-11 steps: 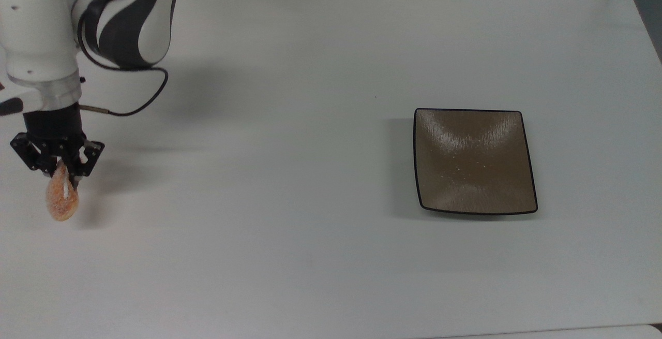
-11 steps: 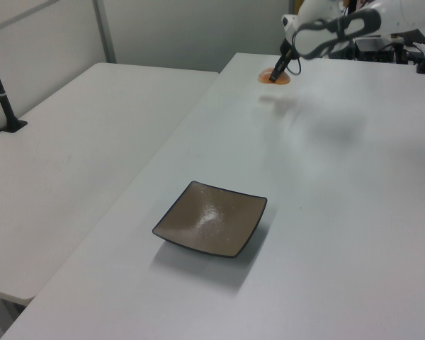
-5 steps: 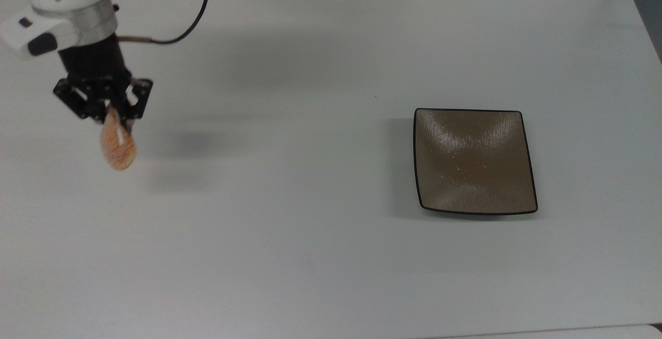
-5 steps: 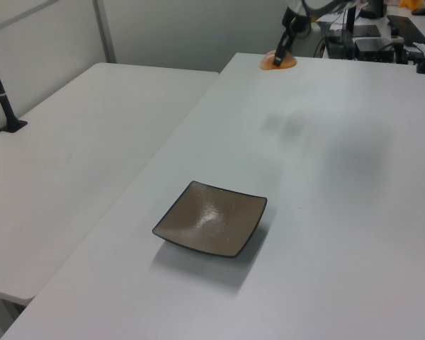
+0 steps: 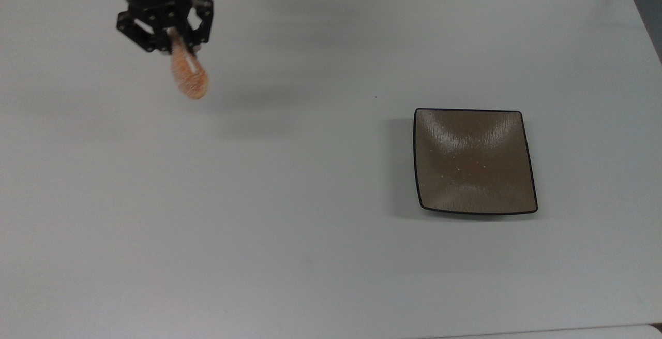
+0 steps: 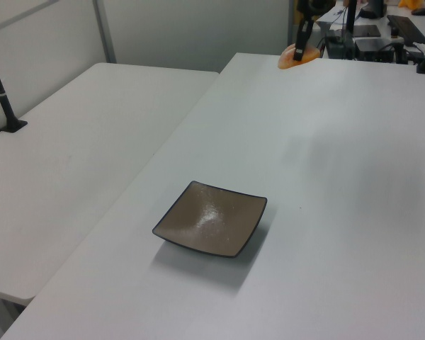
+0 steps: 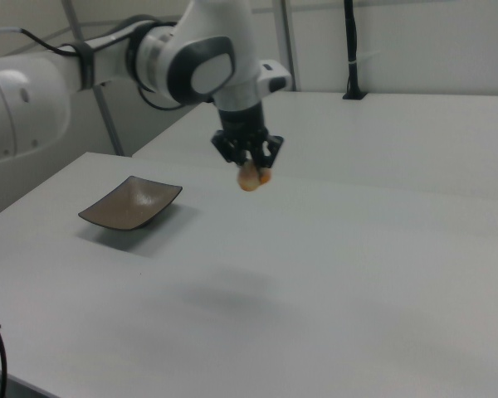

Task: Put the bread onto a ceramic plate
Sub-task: 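Lift the bread roll and carry it over the brown square plate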

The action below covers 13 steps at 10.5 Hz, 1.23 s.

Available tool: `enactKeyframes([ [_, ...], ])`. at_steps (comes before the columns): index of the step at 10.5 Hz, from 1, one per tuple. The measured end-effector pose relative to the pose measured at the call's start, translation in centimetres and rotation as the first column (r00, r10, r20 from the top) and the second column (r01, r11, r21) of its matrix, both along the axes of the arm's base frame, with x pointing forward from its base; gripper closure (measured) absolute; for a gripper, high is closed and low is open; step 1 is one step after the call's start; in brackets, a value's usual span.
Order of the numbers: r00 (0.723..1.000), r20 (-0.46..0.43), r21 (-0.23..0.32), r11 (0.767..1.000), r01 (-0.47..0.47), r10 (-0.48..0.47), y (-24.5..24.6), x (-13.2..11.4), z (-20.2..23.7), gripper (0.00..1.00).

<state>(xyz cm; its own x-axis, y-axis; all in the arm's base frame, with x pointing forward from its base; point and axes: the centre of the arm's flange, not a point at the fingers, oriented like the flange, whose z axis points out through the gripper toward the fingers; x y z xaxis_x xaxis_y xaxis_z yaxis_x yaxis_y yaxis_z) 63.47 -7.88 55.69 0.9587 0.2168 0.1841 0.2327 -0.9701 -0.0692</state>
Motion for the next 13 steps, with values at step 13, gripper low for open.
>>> enactKeyframes([
  [13,0.992,0.07,0.06,0.993,0.104,-0.108,34.5,-2.9,-5.3,0.8],
])
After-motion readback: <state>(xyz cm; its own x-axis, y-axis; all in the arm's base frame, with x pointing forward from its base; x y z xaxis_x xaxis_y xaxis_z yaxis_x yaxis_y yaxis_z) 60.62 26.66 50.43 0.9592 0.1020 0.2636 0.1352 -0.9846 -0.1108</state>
